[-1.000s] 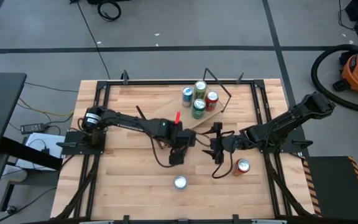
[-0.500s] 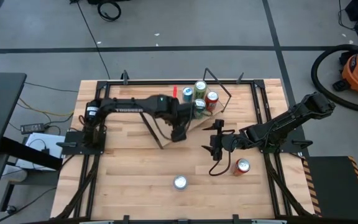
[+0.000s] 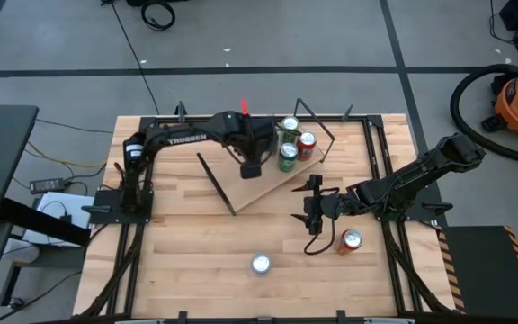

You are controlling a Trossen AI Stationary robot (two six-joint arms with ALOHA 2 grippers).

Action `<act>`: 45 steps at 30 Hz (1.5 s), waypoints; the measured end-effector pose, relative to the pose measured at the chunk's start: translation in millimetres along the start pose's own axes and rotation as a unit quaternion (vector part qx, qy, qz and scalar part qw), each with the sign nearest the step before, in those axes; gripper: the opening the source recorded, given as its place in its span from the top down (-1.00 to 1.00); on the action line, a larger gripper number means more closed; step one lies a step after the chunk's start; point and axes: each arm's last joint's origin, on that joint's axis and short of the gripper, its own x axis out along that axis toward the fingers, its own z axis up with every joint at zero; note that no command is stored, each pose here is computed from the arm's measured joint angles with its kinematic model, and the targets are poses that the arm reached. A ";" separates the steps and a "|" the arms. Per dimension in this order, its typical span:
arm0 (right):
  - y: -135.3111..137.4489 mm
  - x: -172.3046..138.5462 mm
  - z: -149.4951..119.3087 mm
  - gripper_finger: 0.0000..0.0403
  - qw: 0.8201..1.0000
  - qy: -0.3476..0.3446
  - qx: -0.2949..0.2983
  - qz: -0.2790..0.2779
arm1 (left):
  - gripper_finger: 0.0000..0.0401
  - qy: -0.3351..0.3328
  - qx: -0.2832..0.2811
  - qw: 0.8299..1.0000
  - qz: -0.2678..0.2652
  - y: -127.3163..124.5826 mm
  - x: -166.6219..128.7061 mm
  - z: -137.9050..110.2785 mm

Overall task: Place canned beverage on shelf
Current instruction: Put the red soda can on the shelf

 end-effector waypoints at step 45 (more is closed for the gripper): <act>0.7 0.0 0.5 -0.87 1.000 -0.002 0.001 0.012 | -0.72 -0.011 0.078 0.994 -0.075 55.1 20.7 -12.5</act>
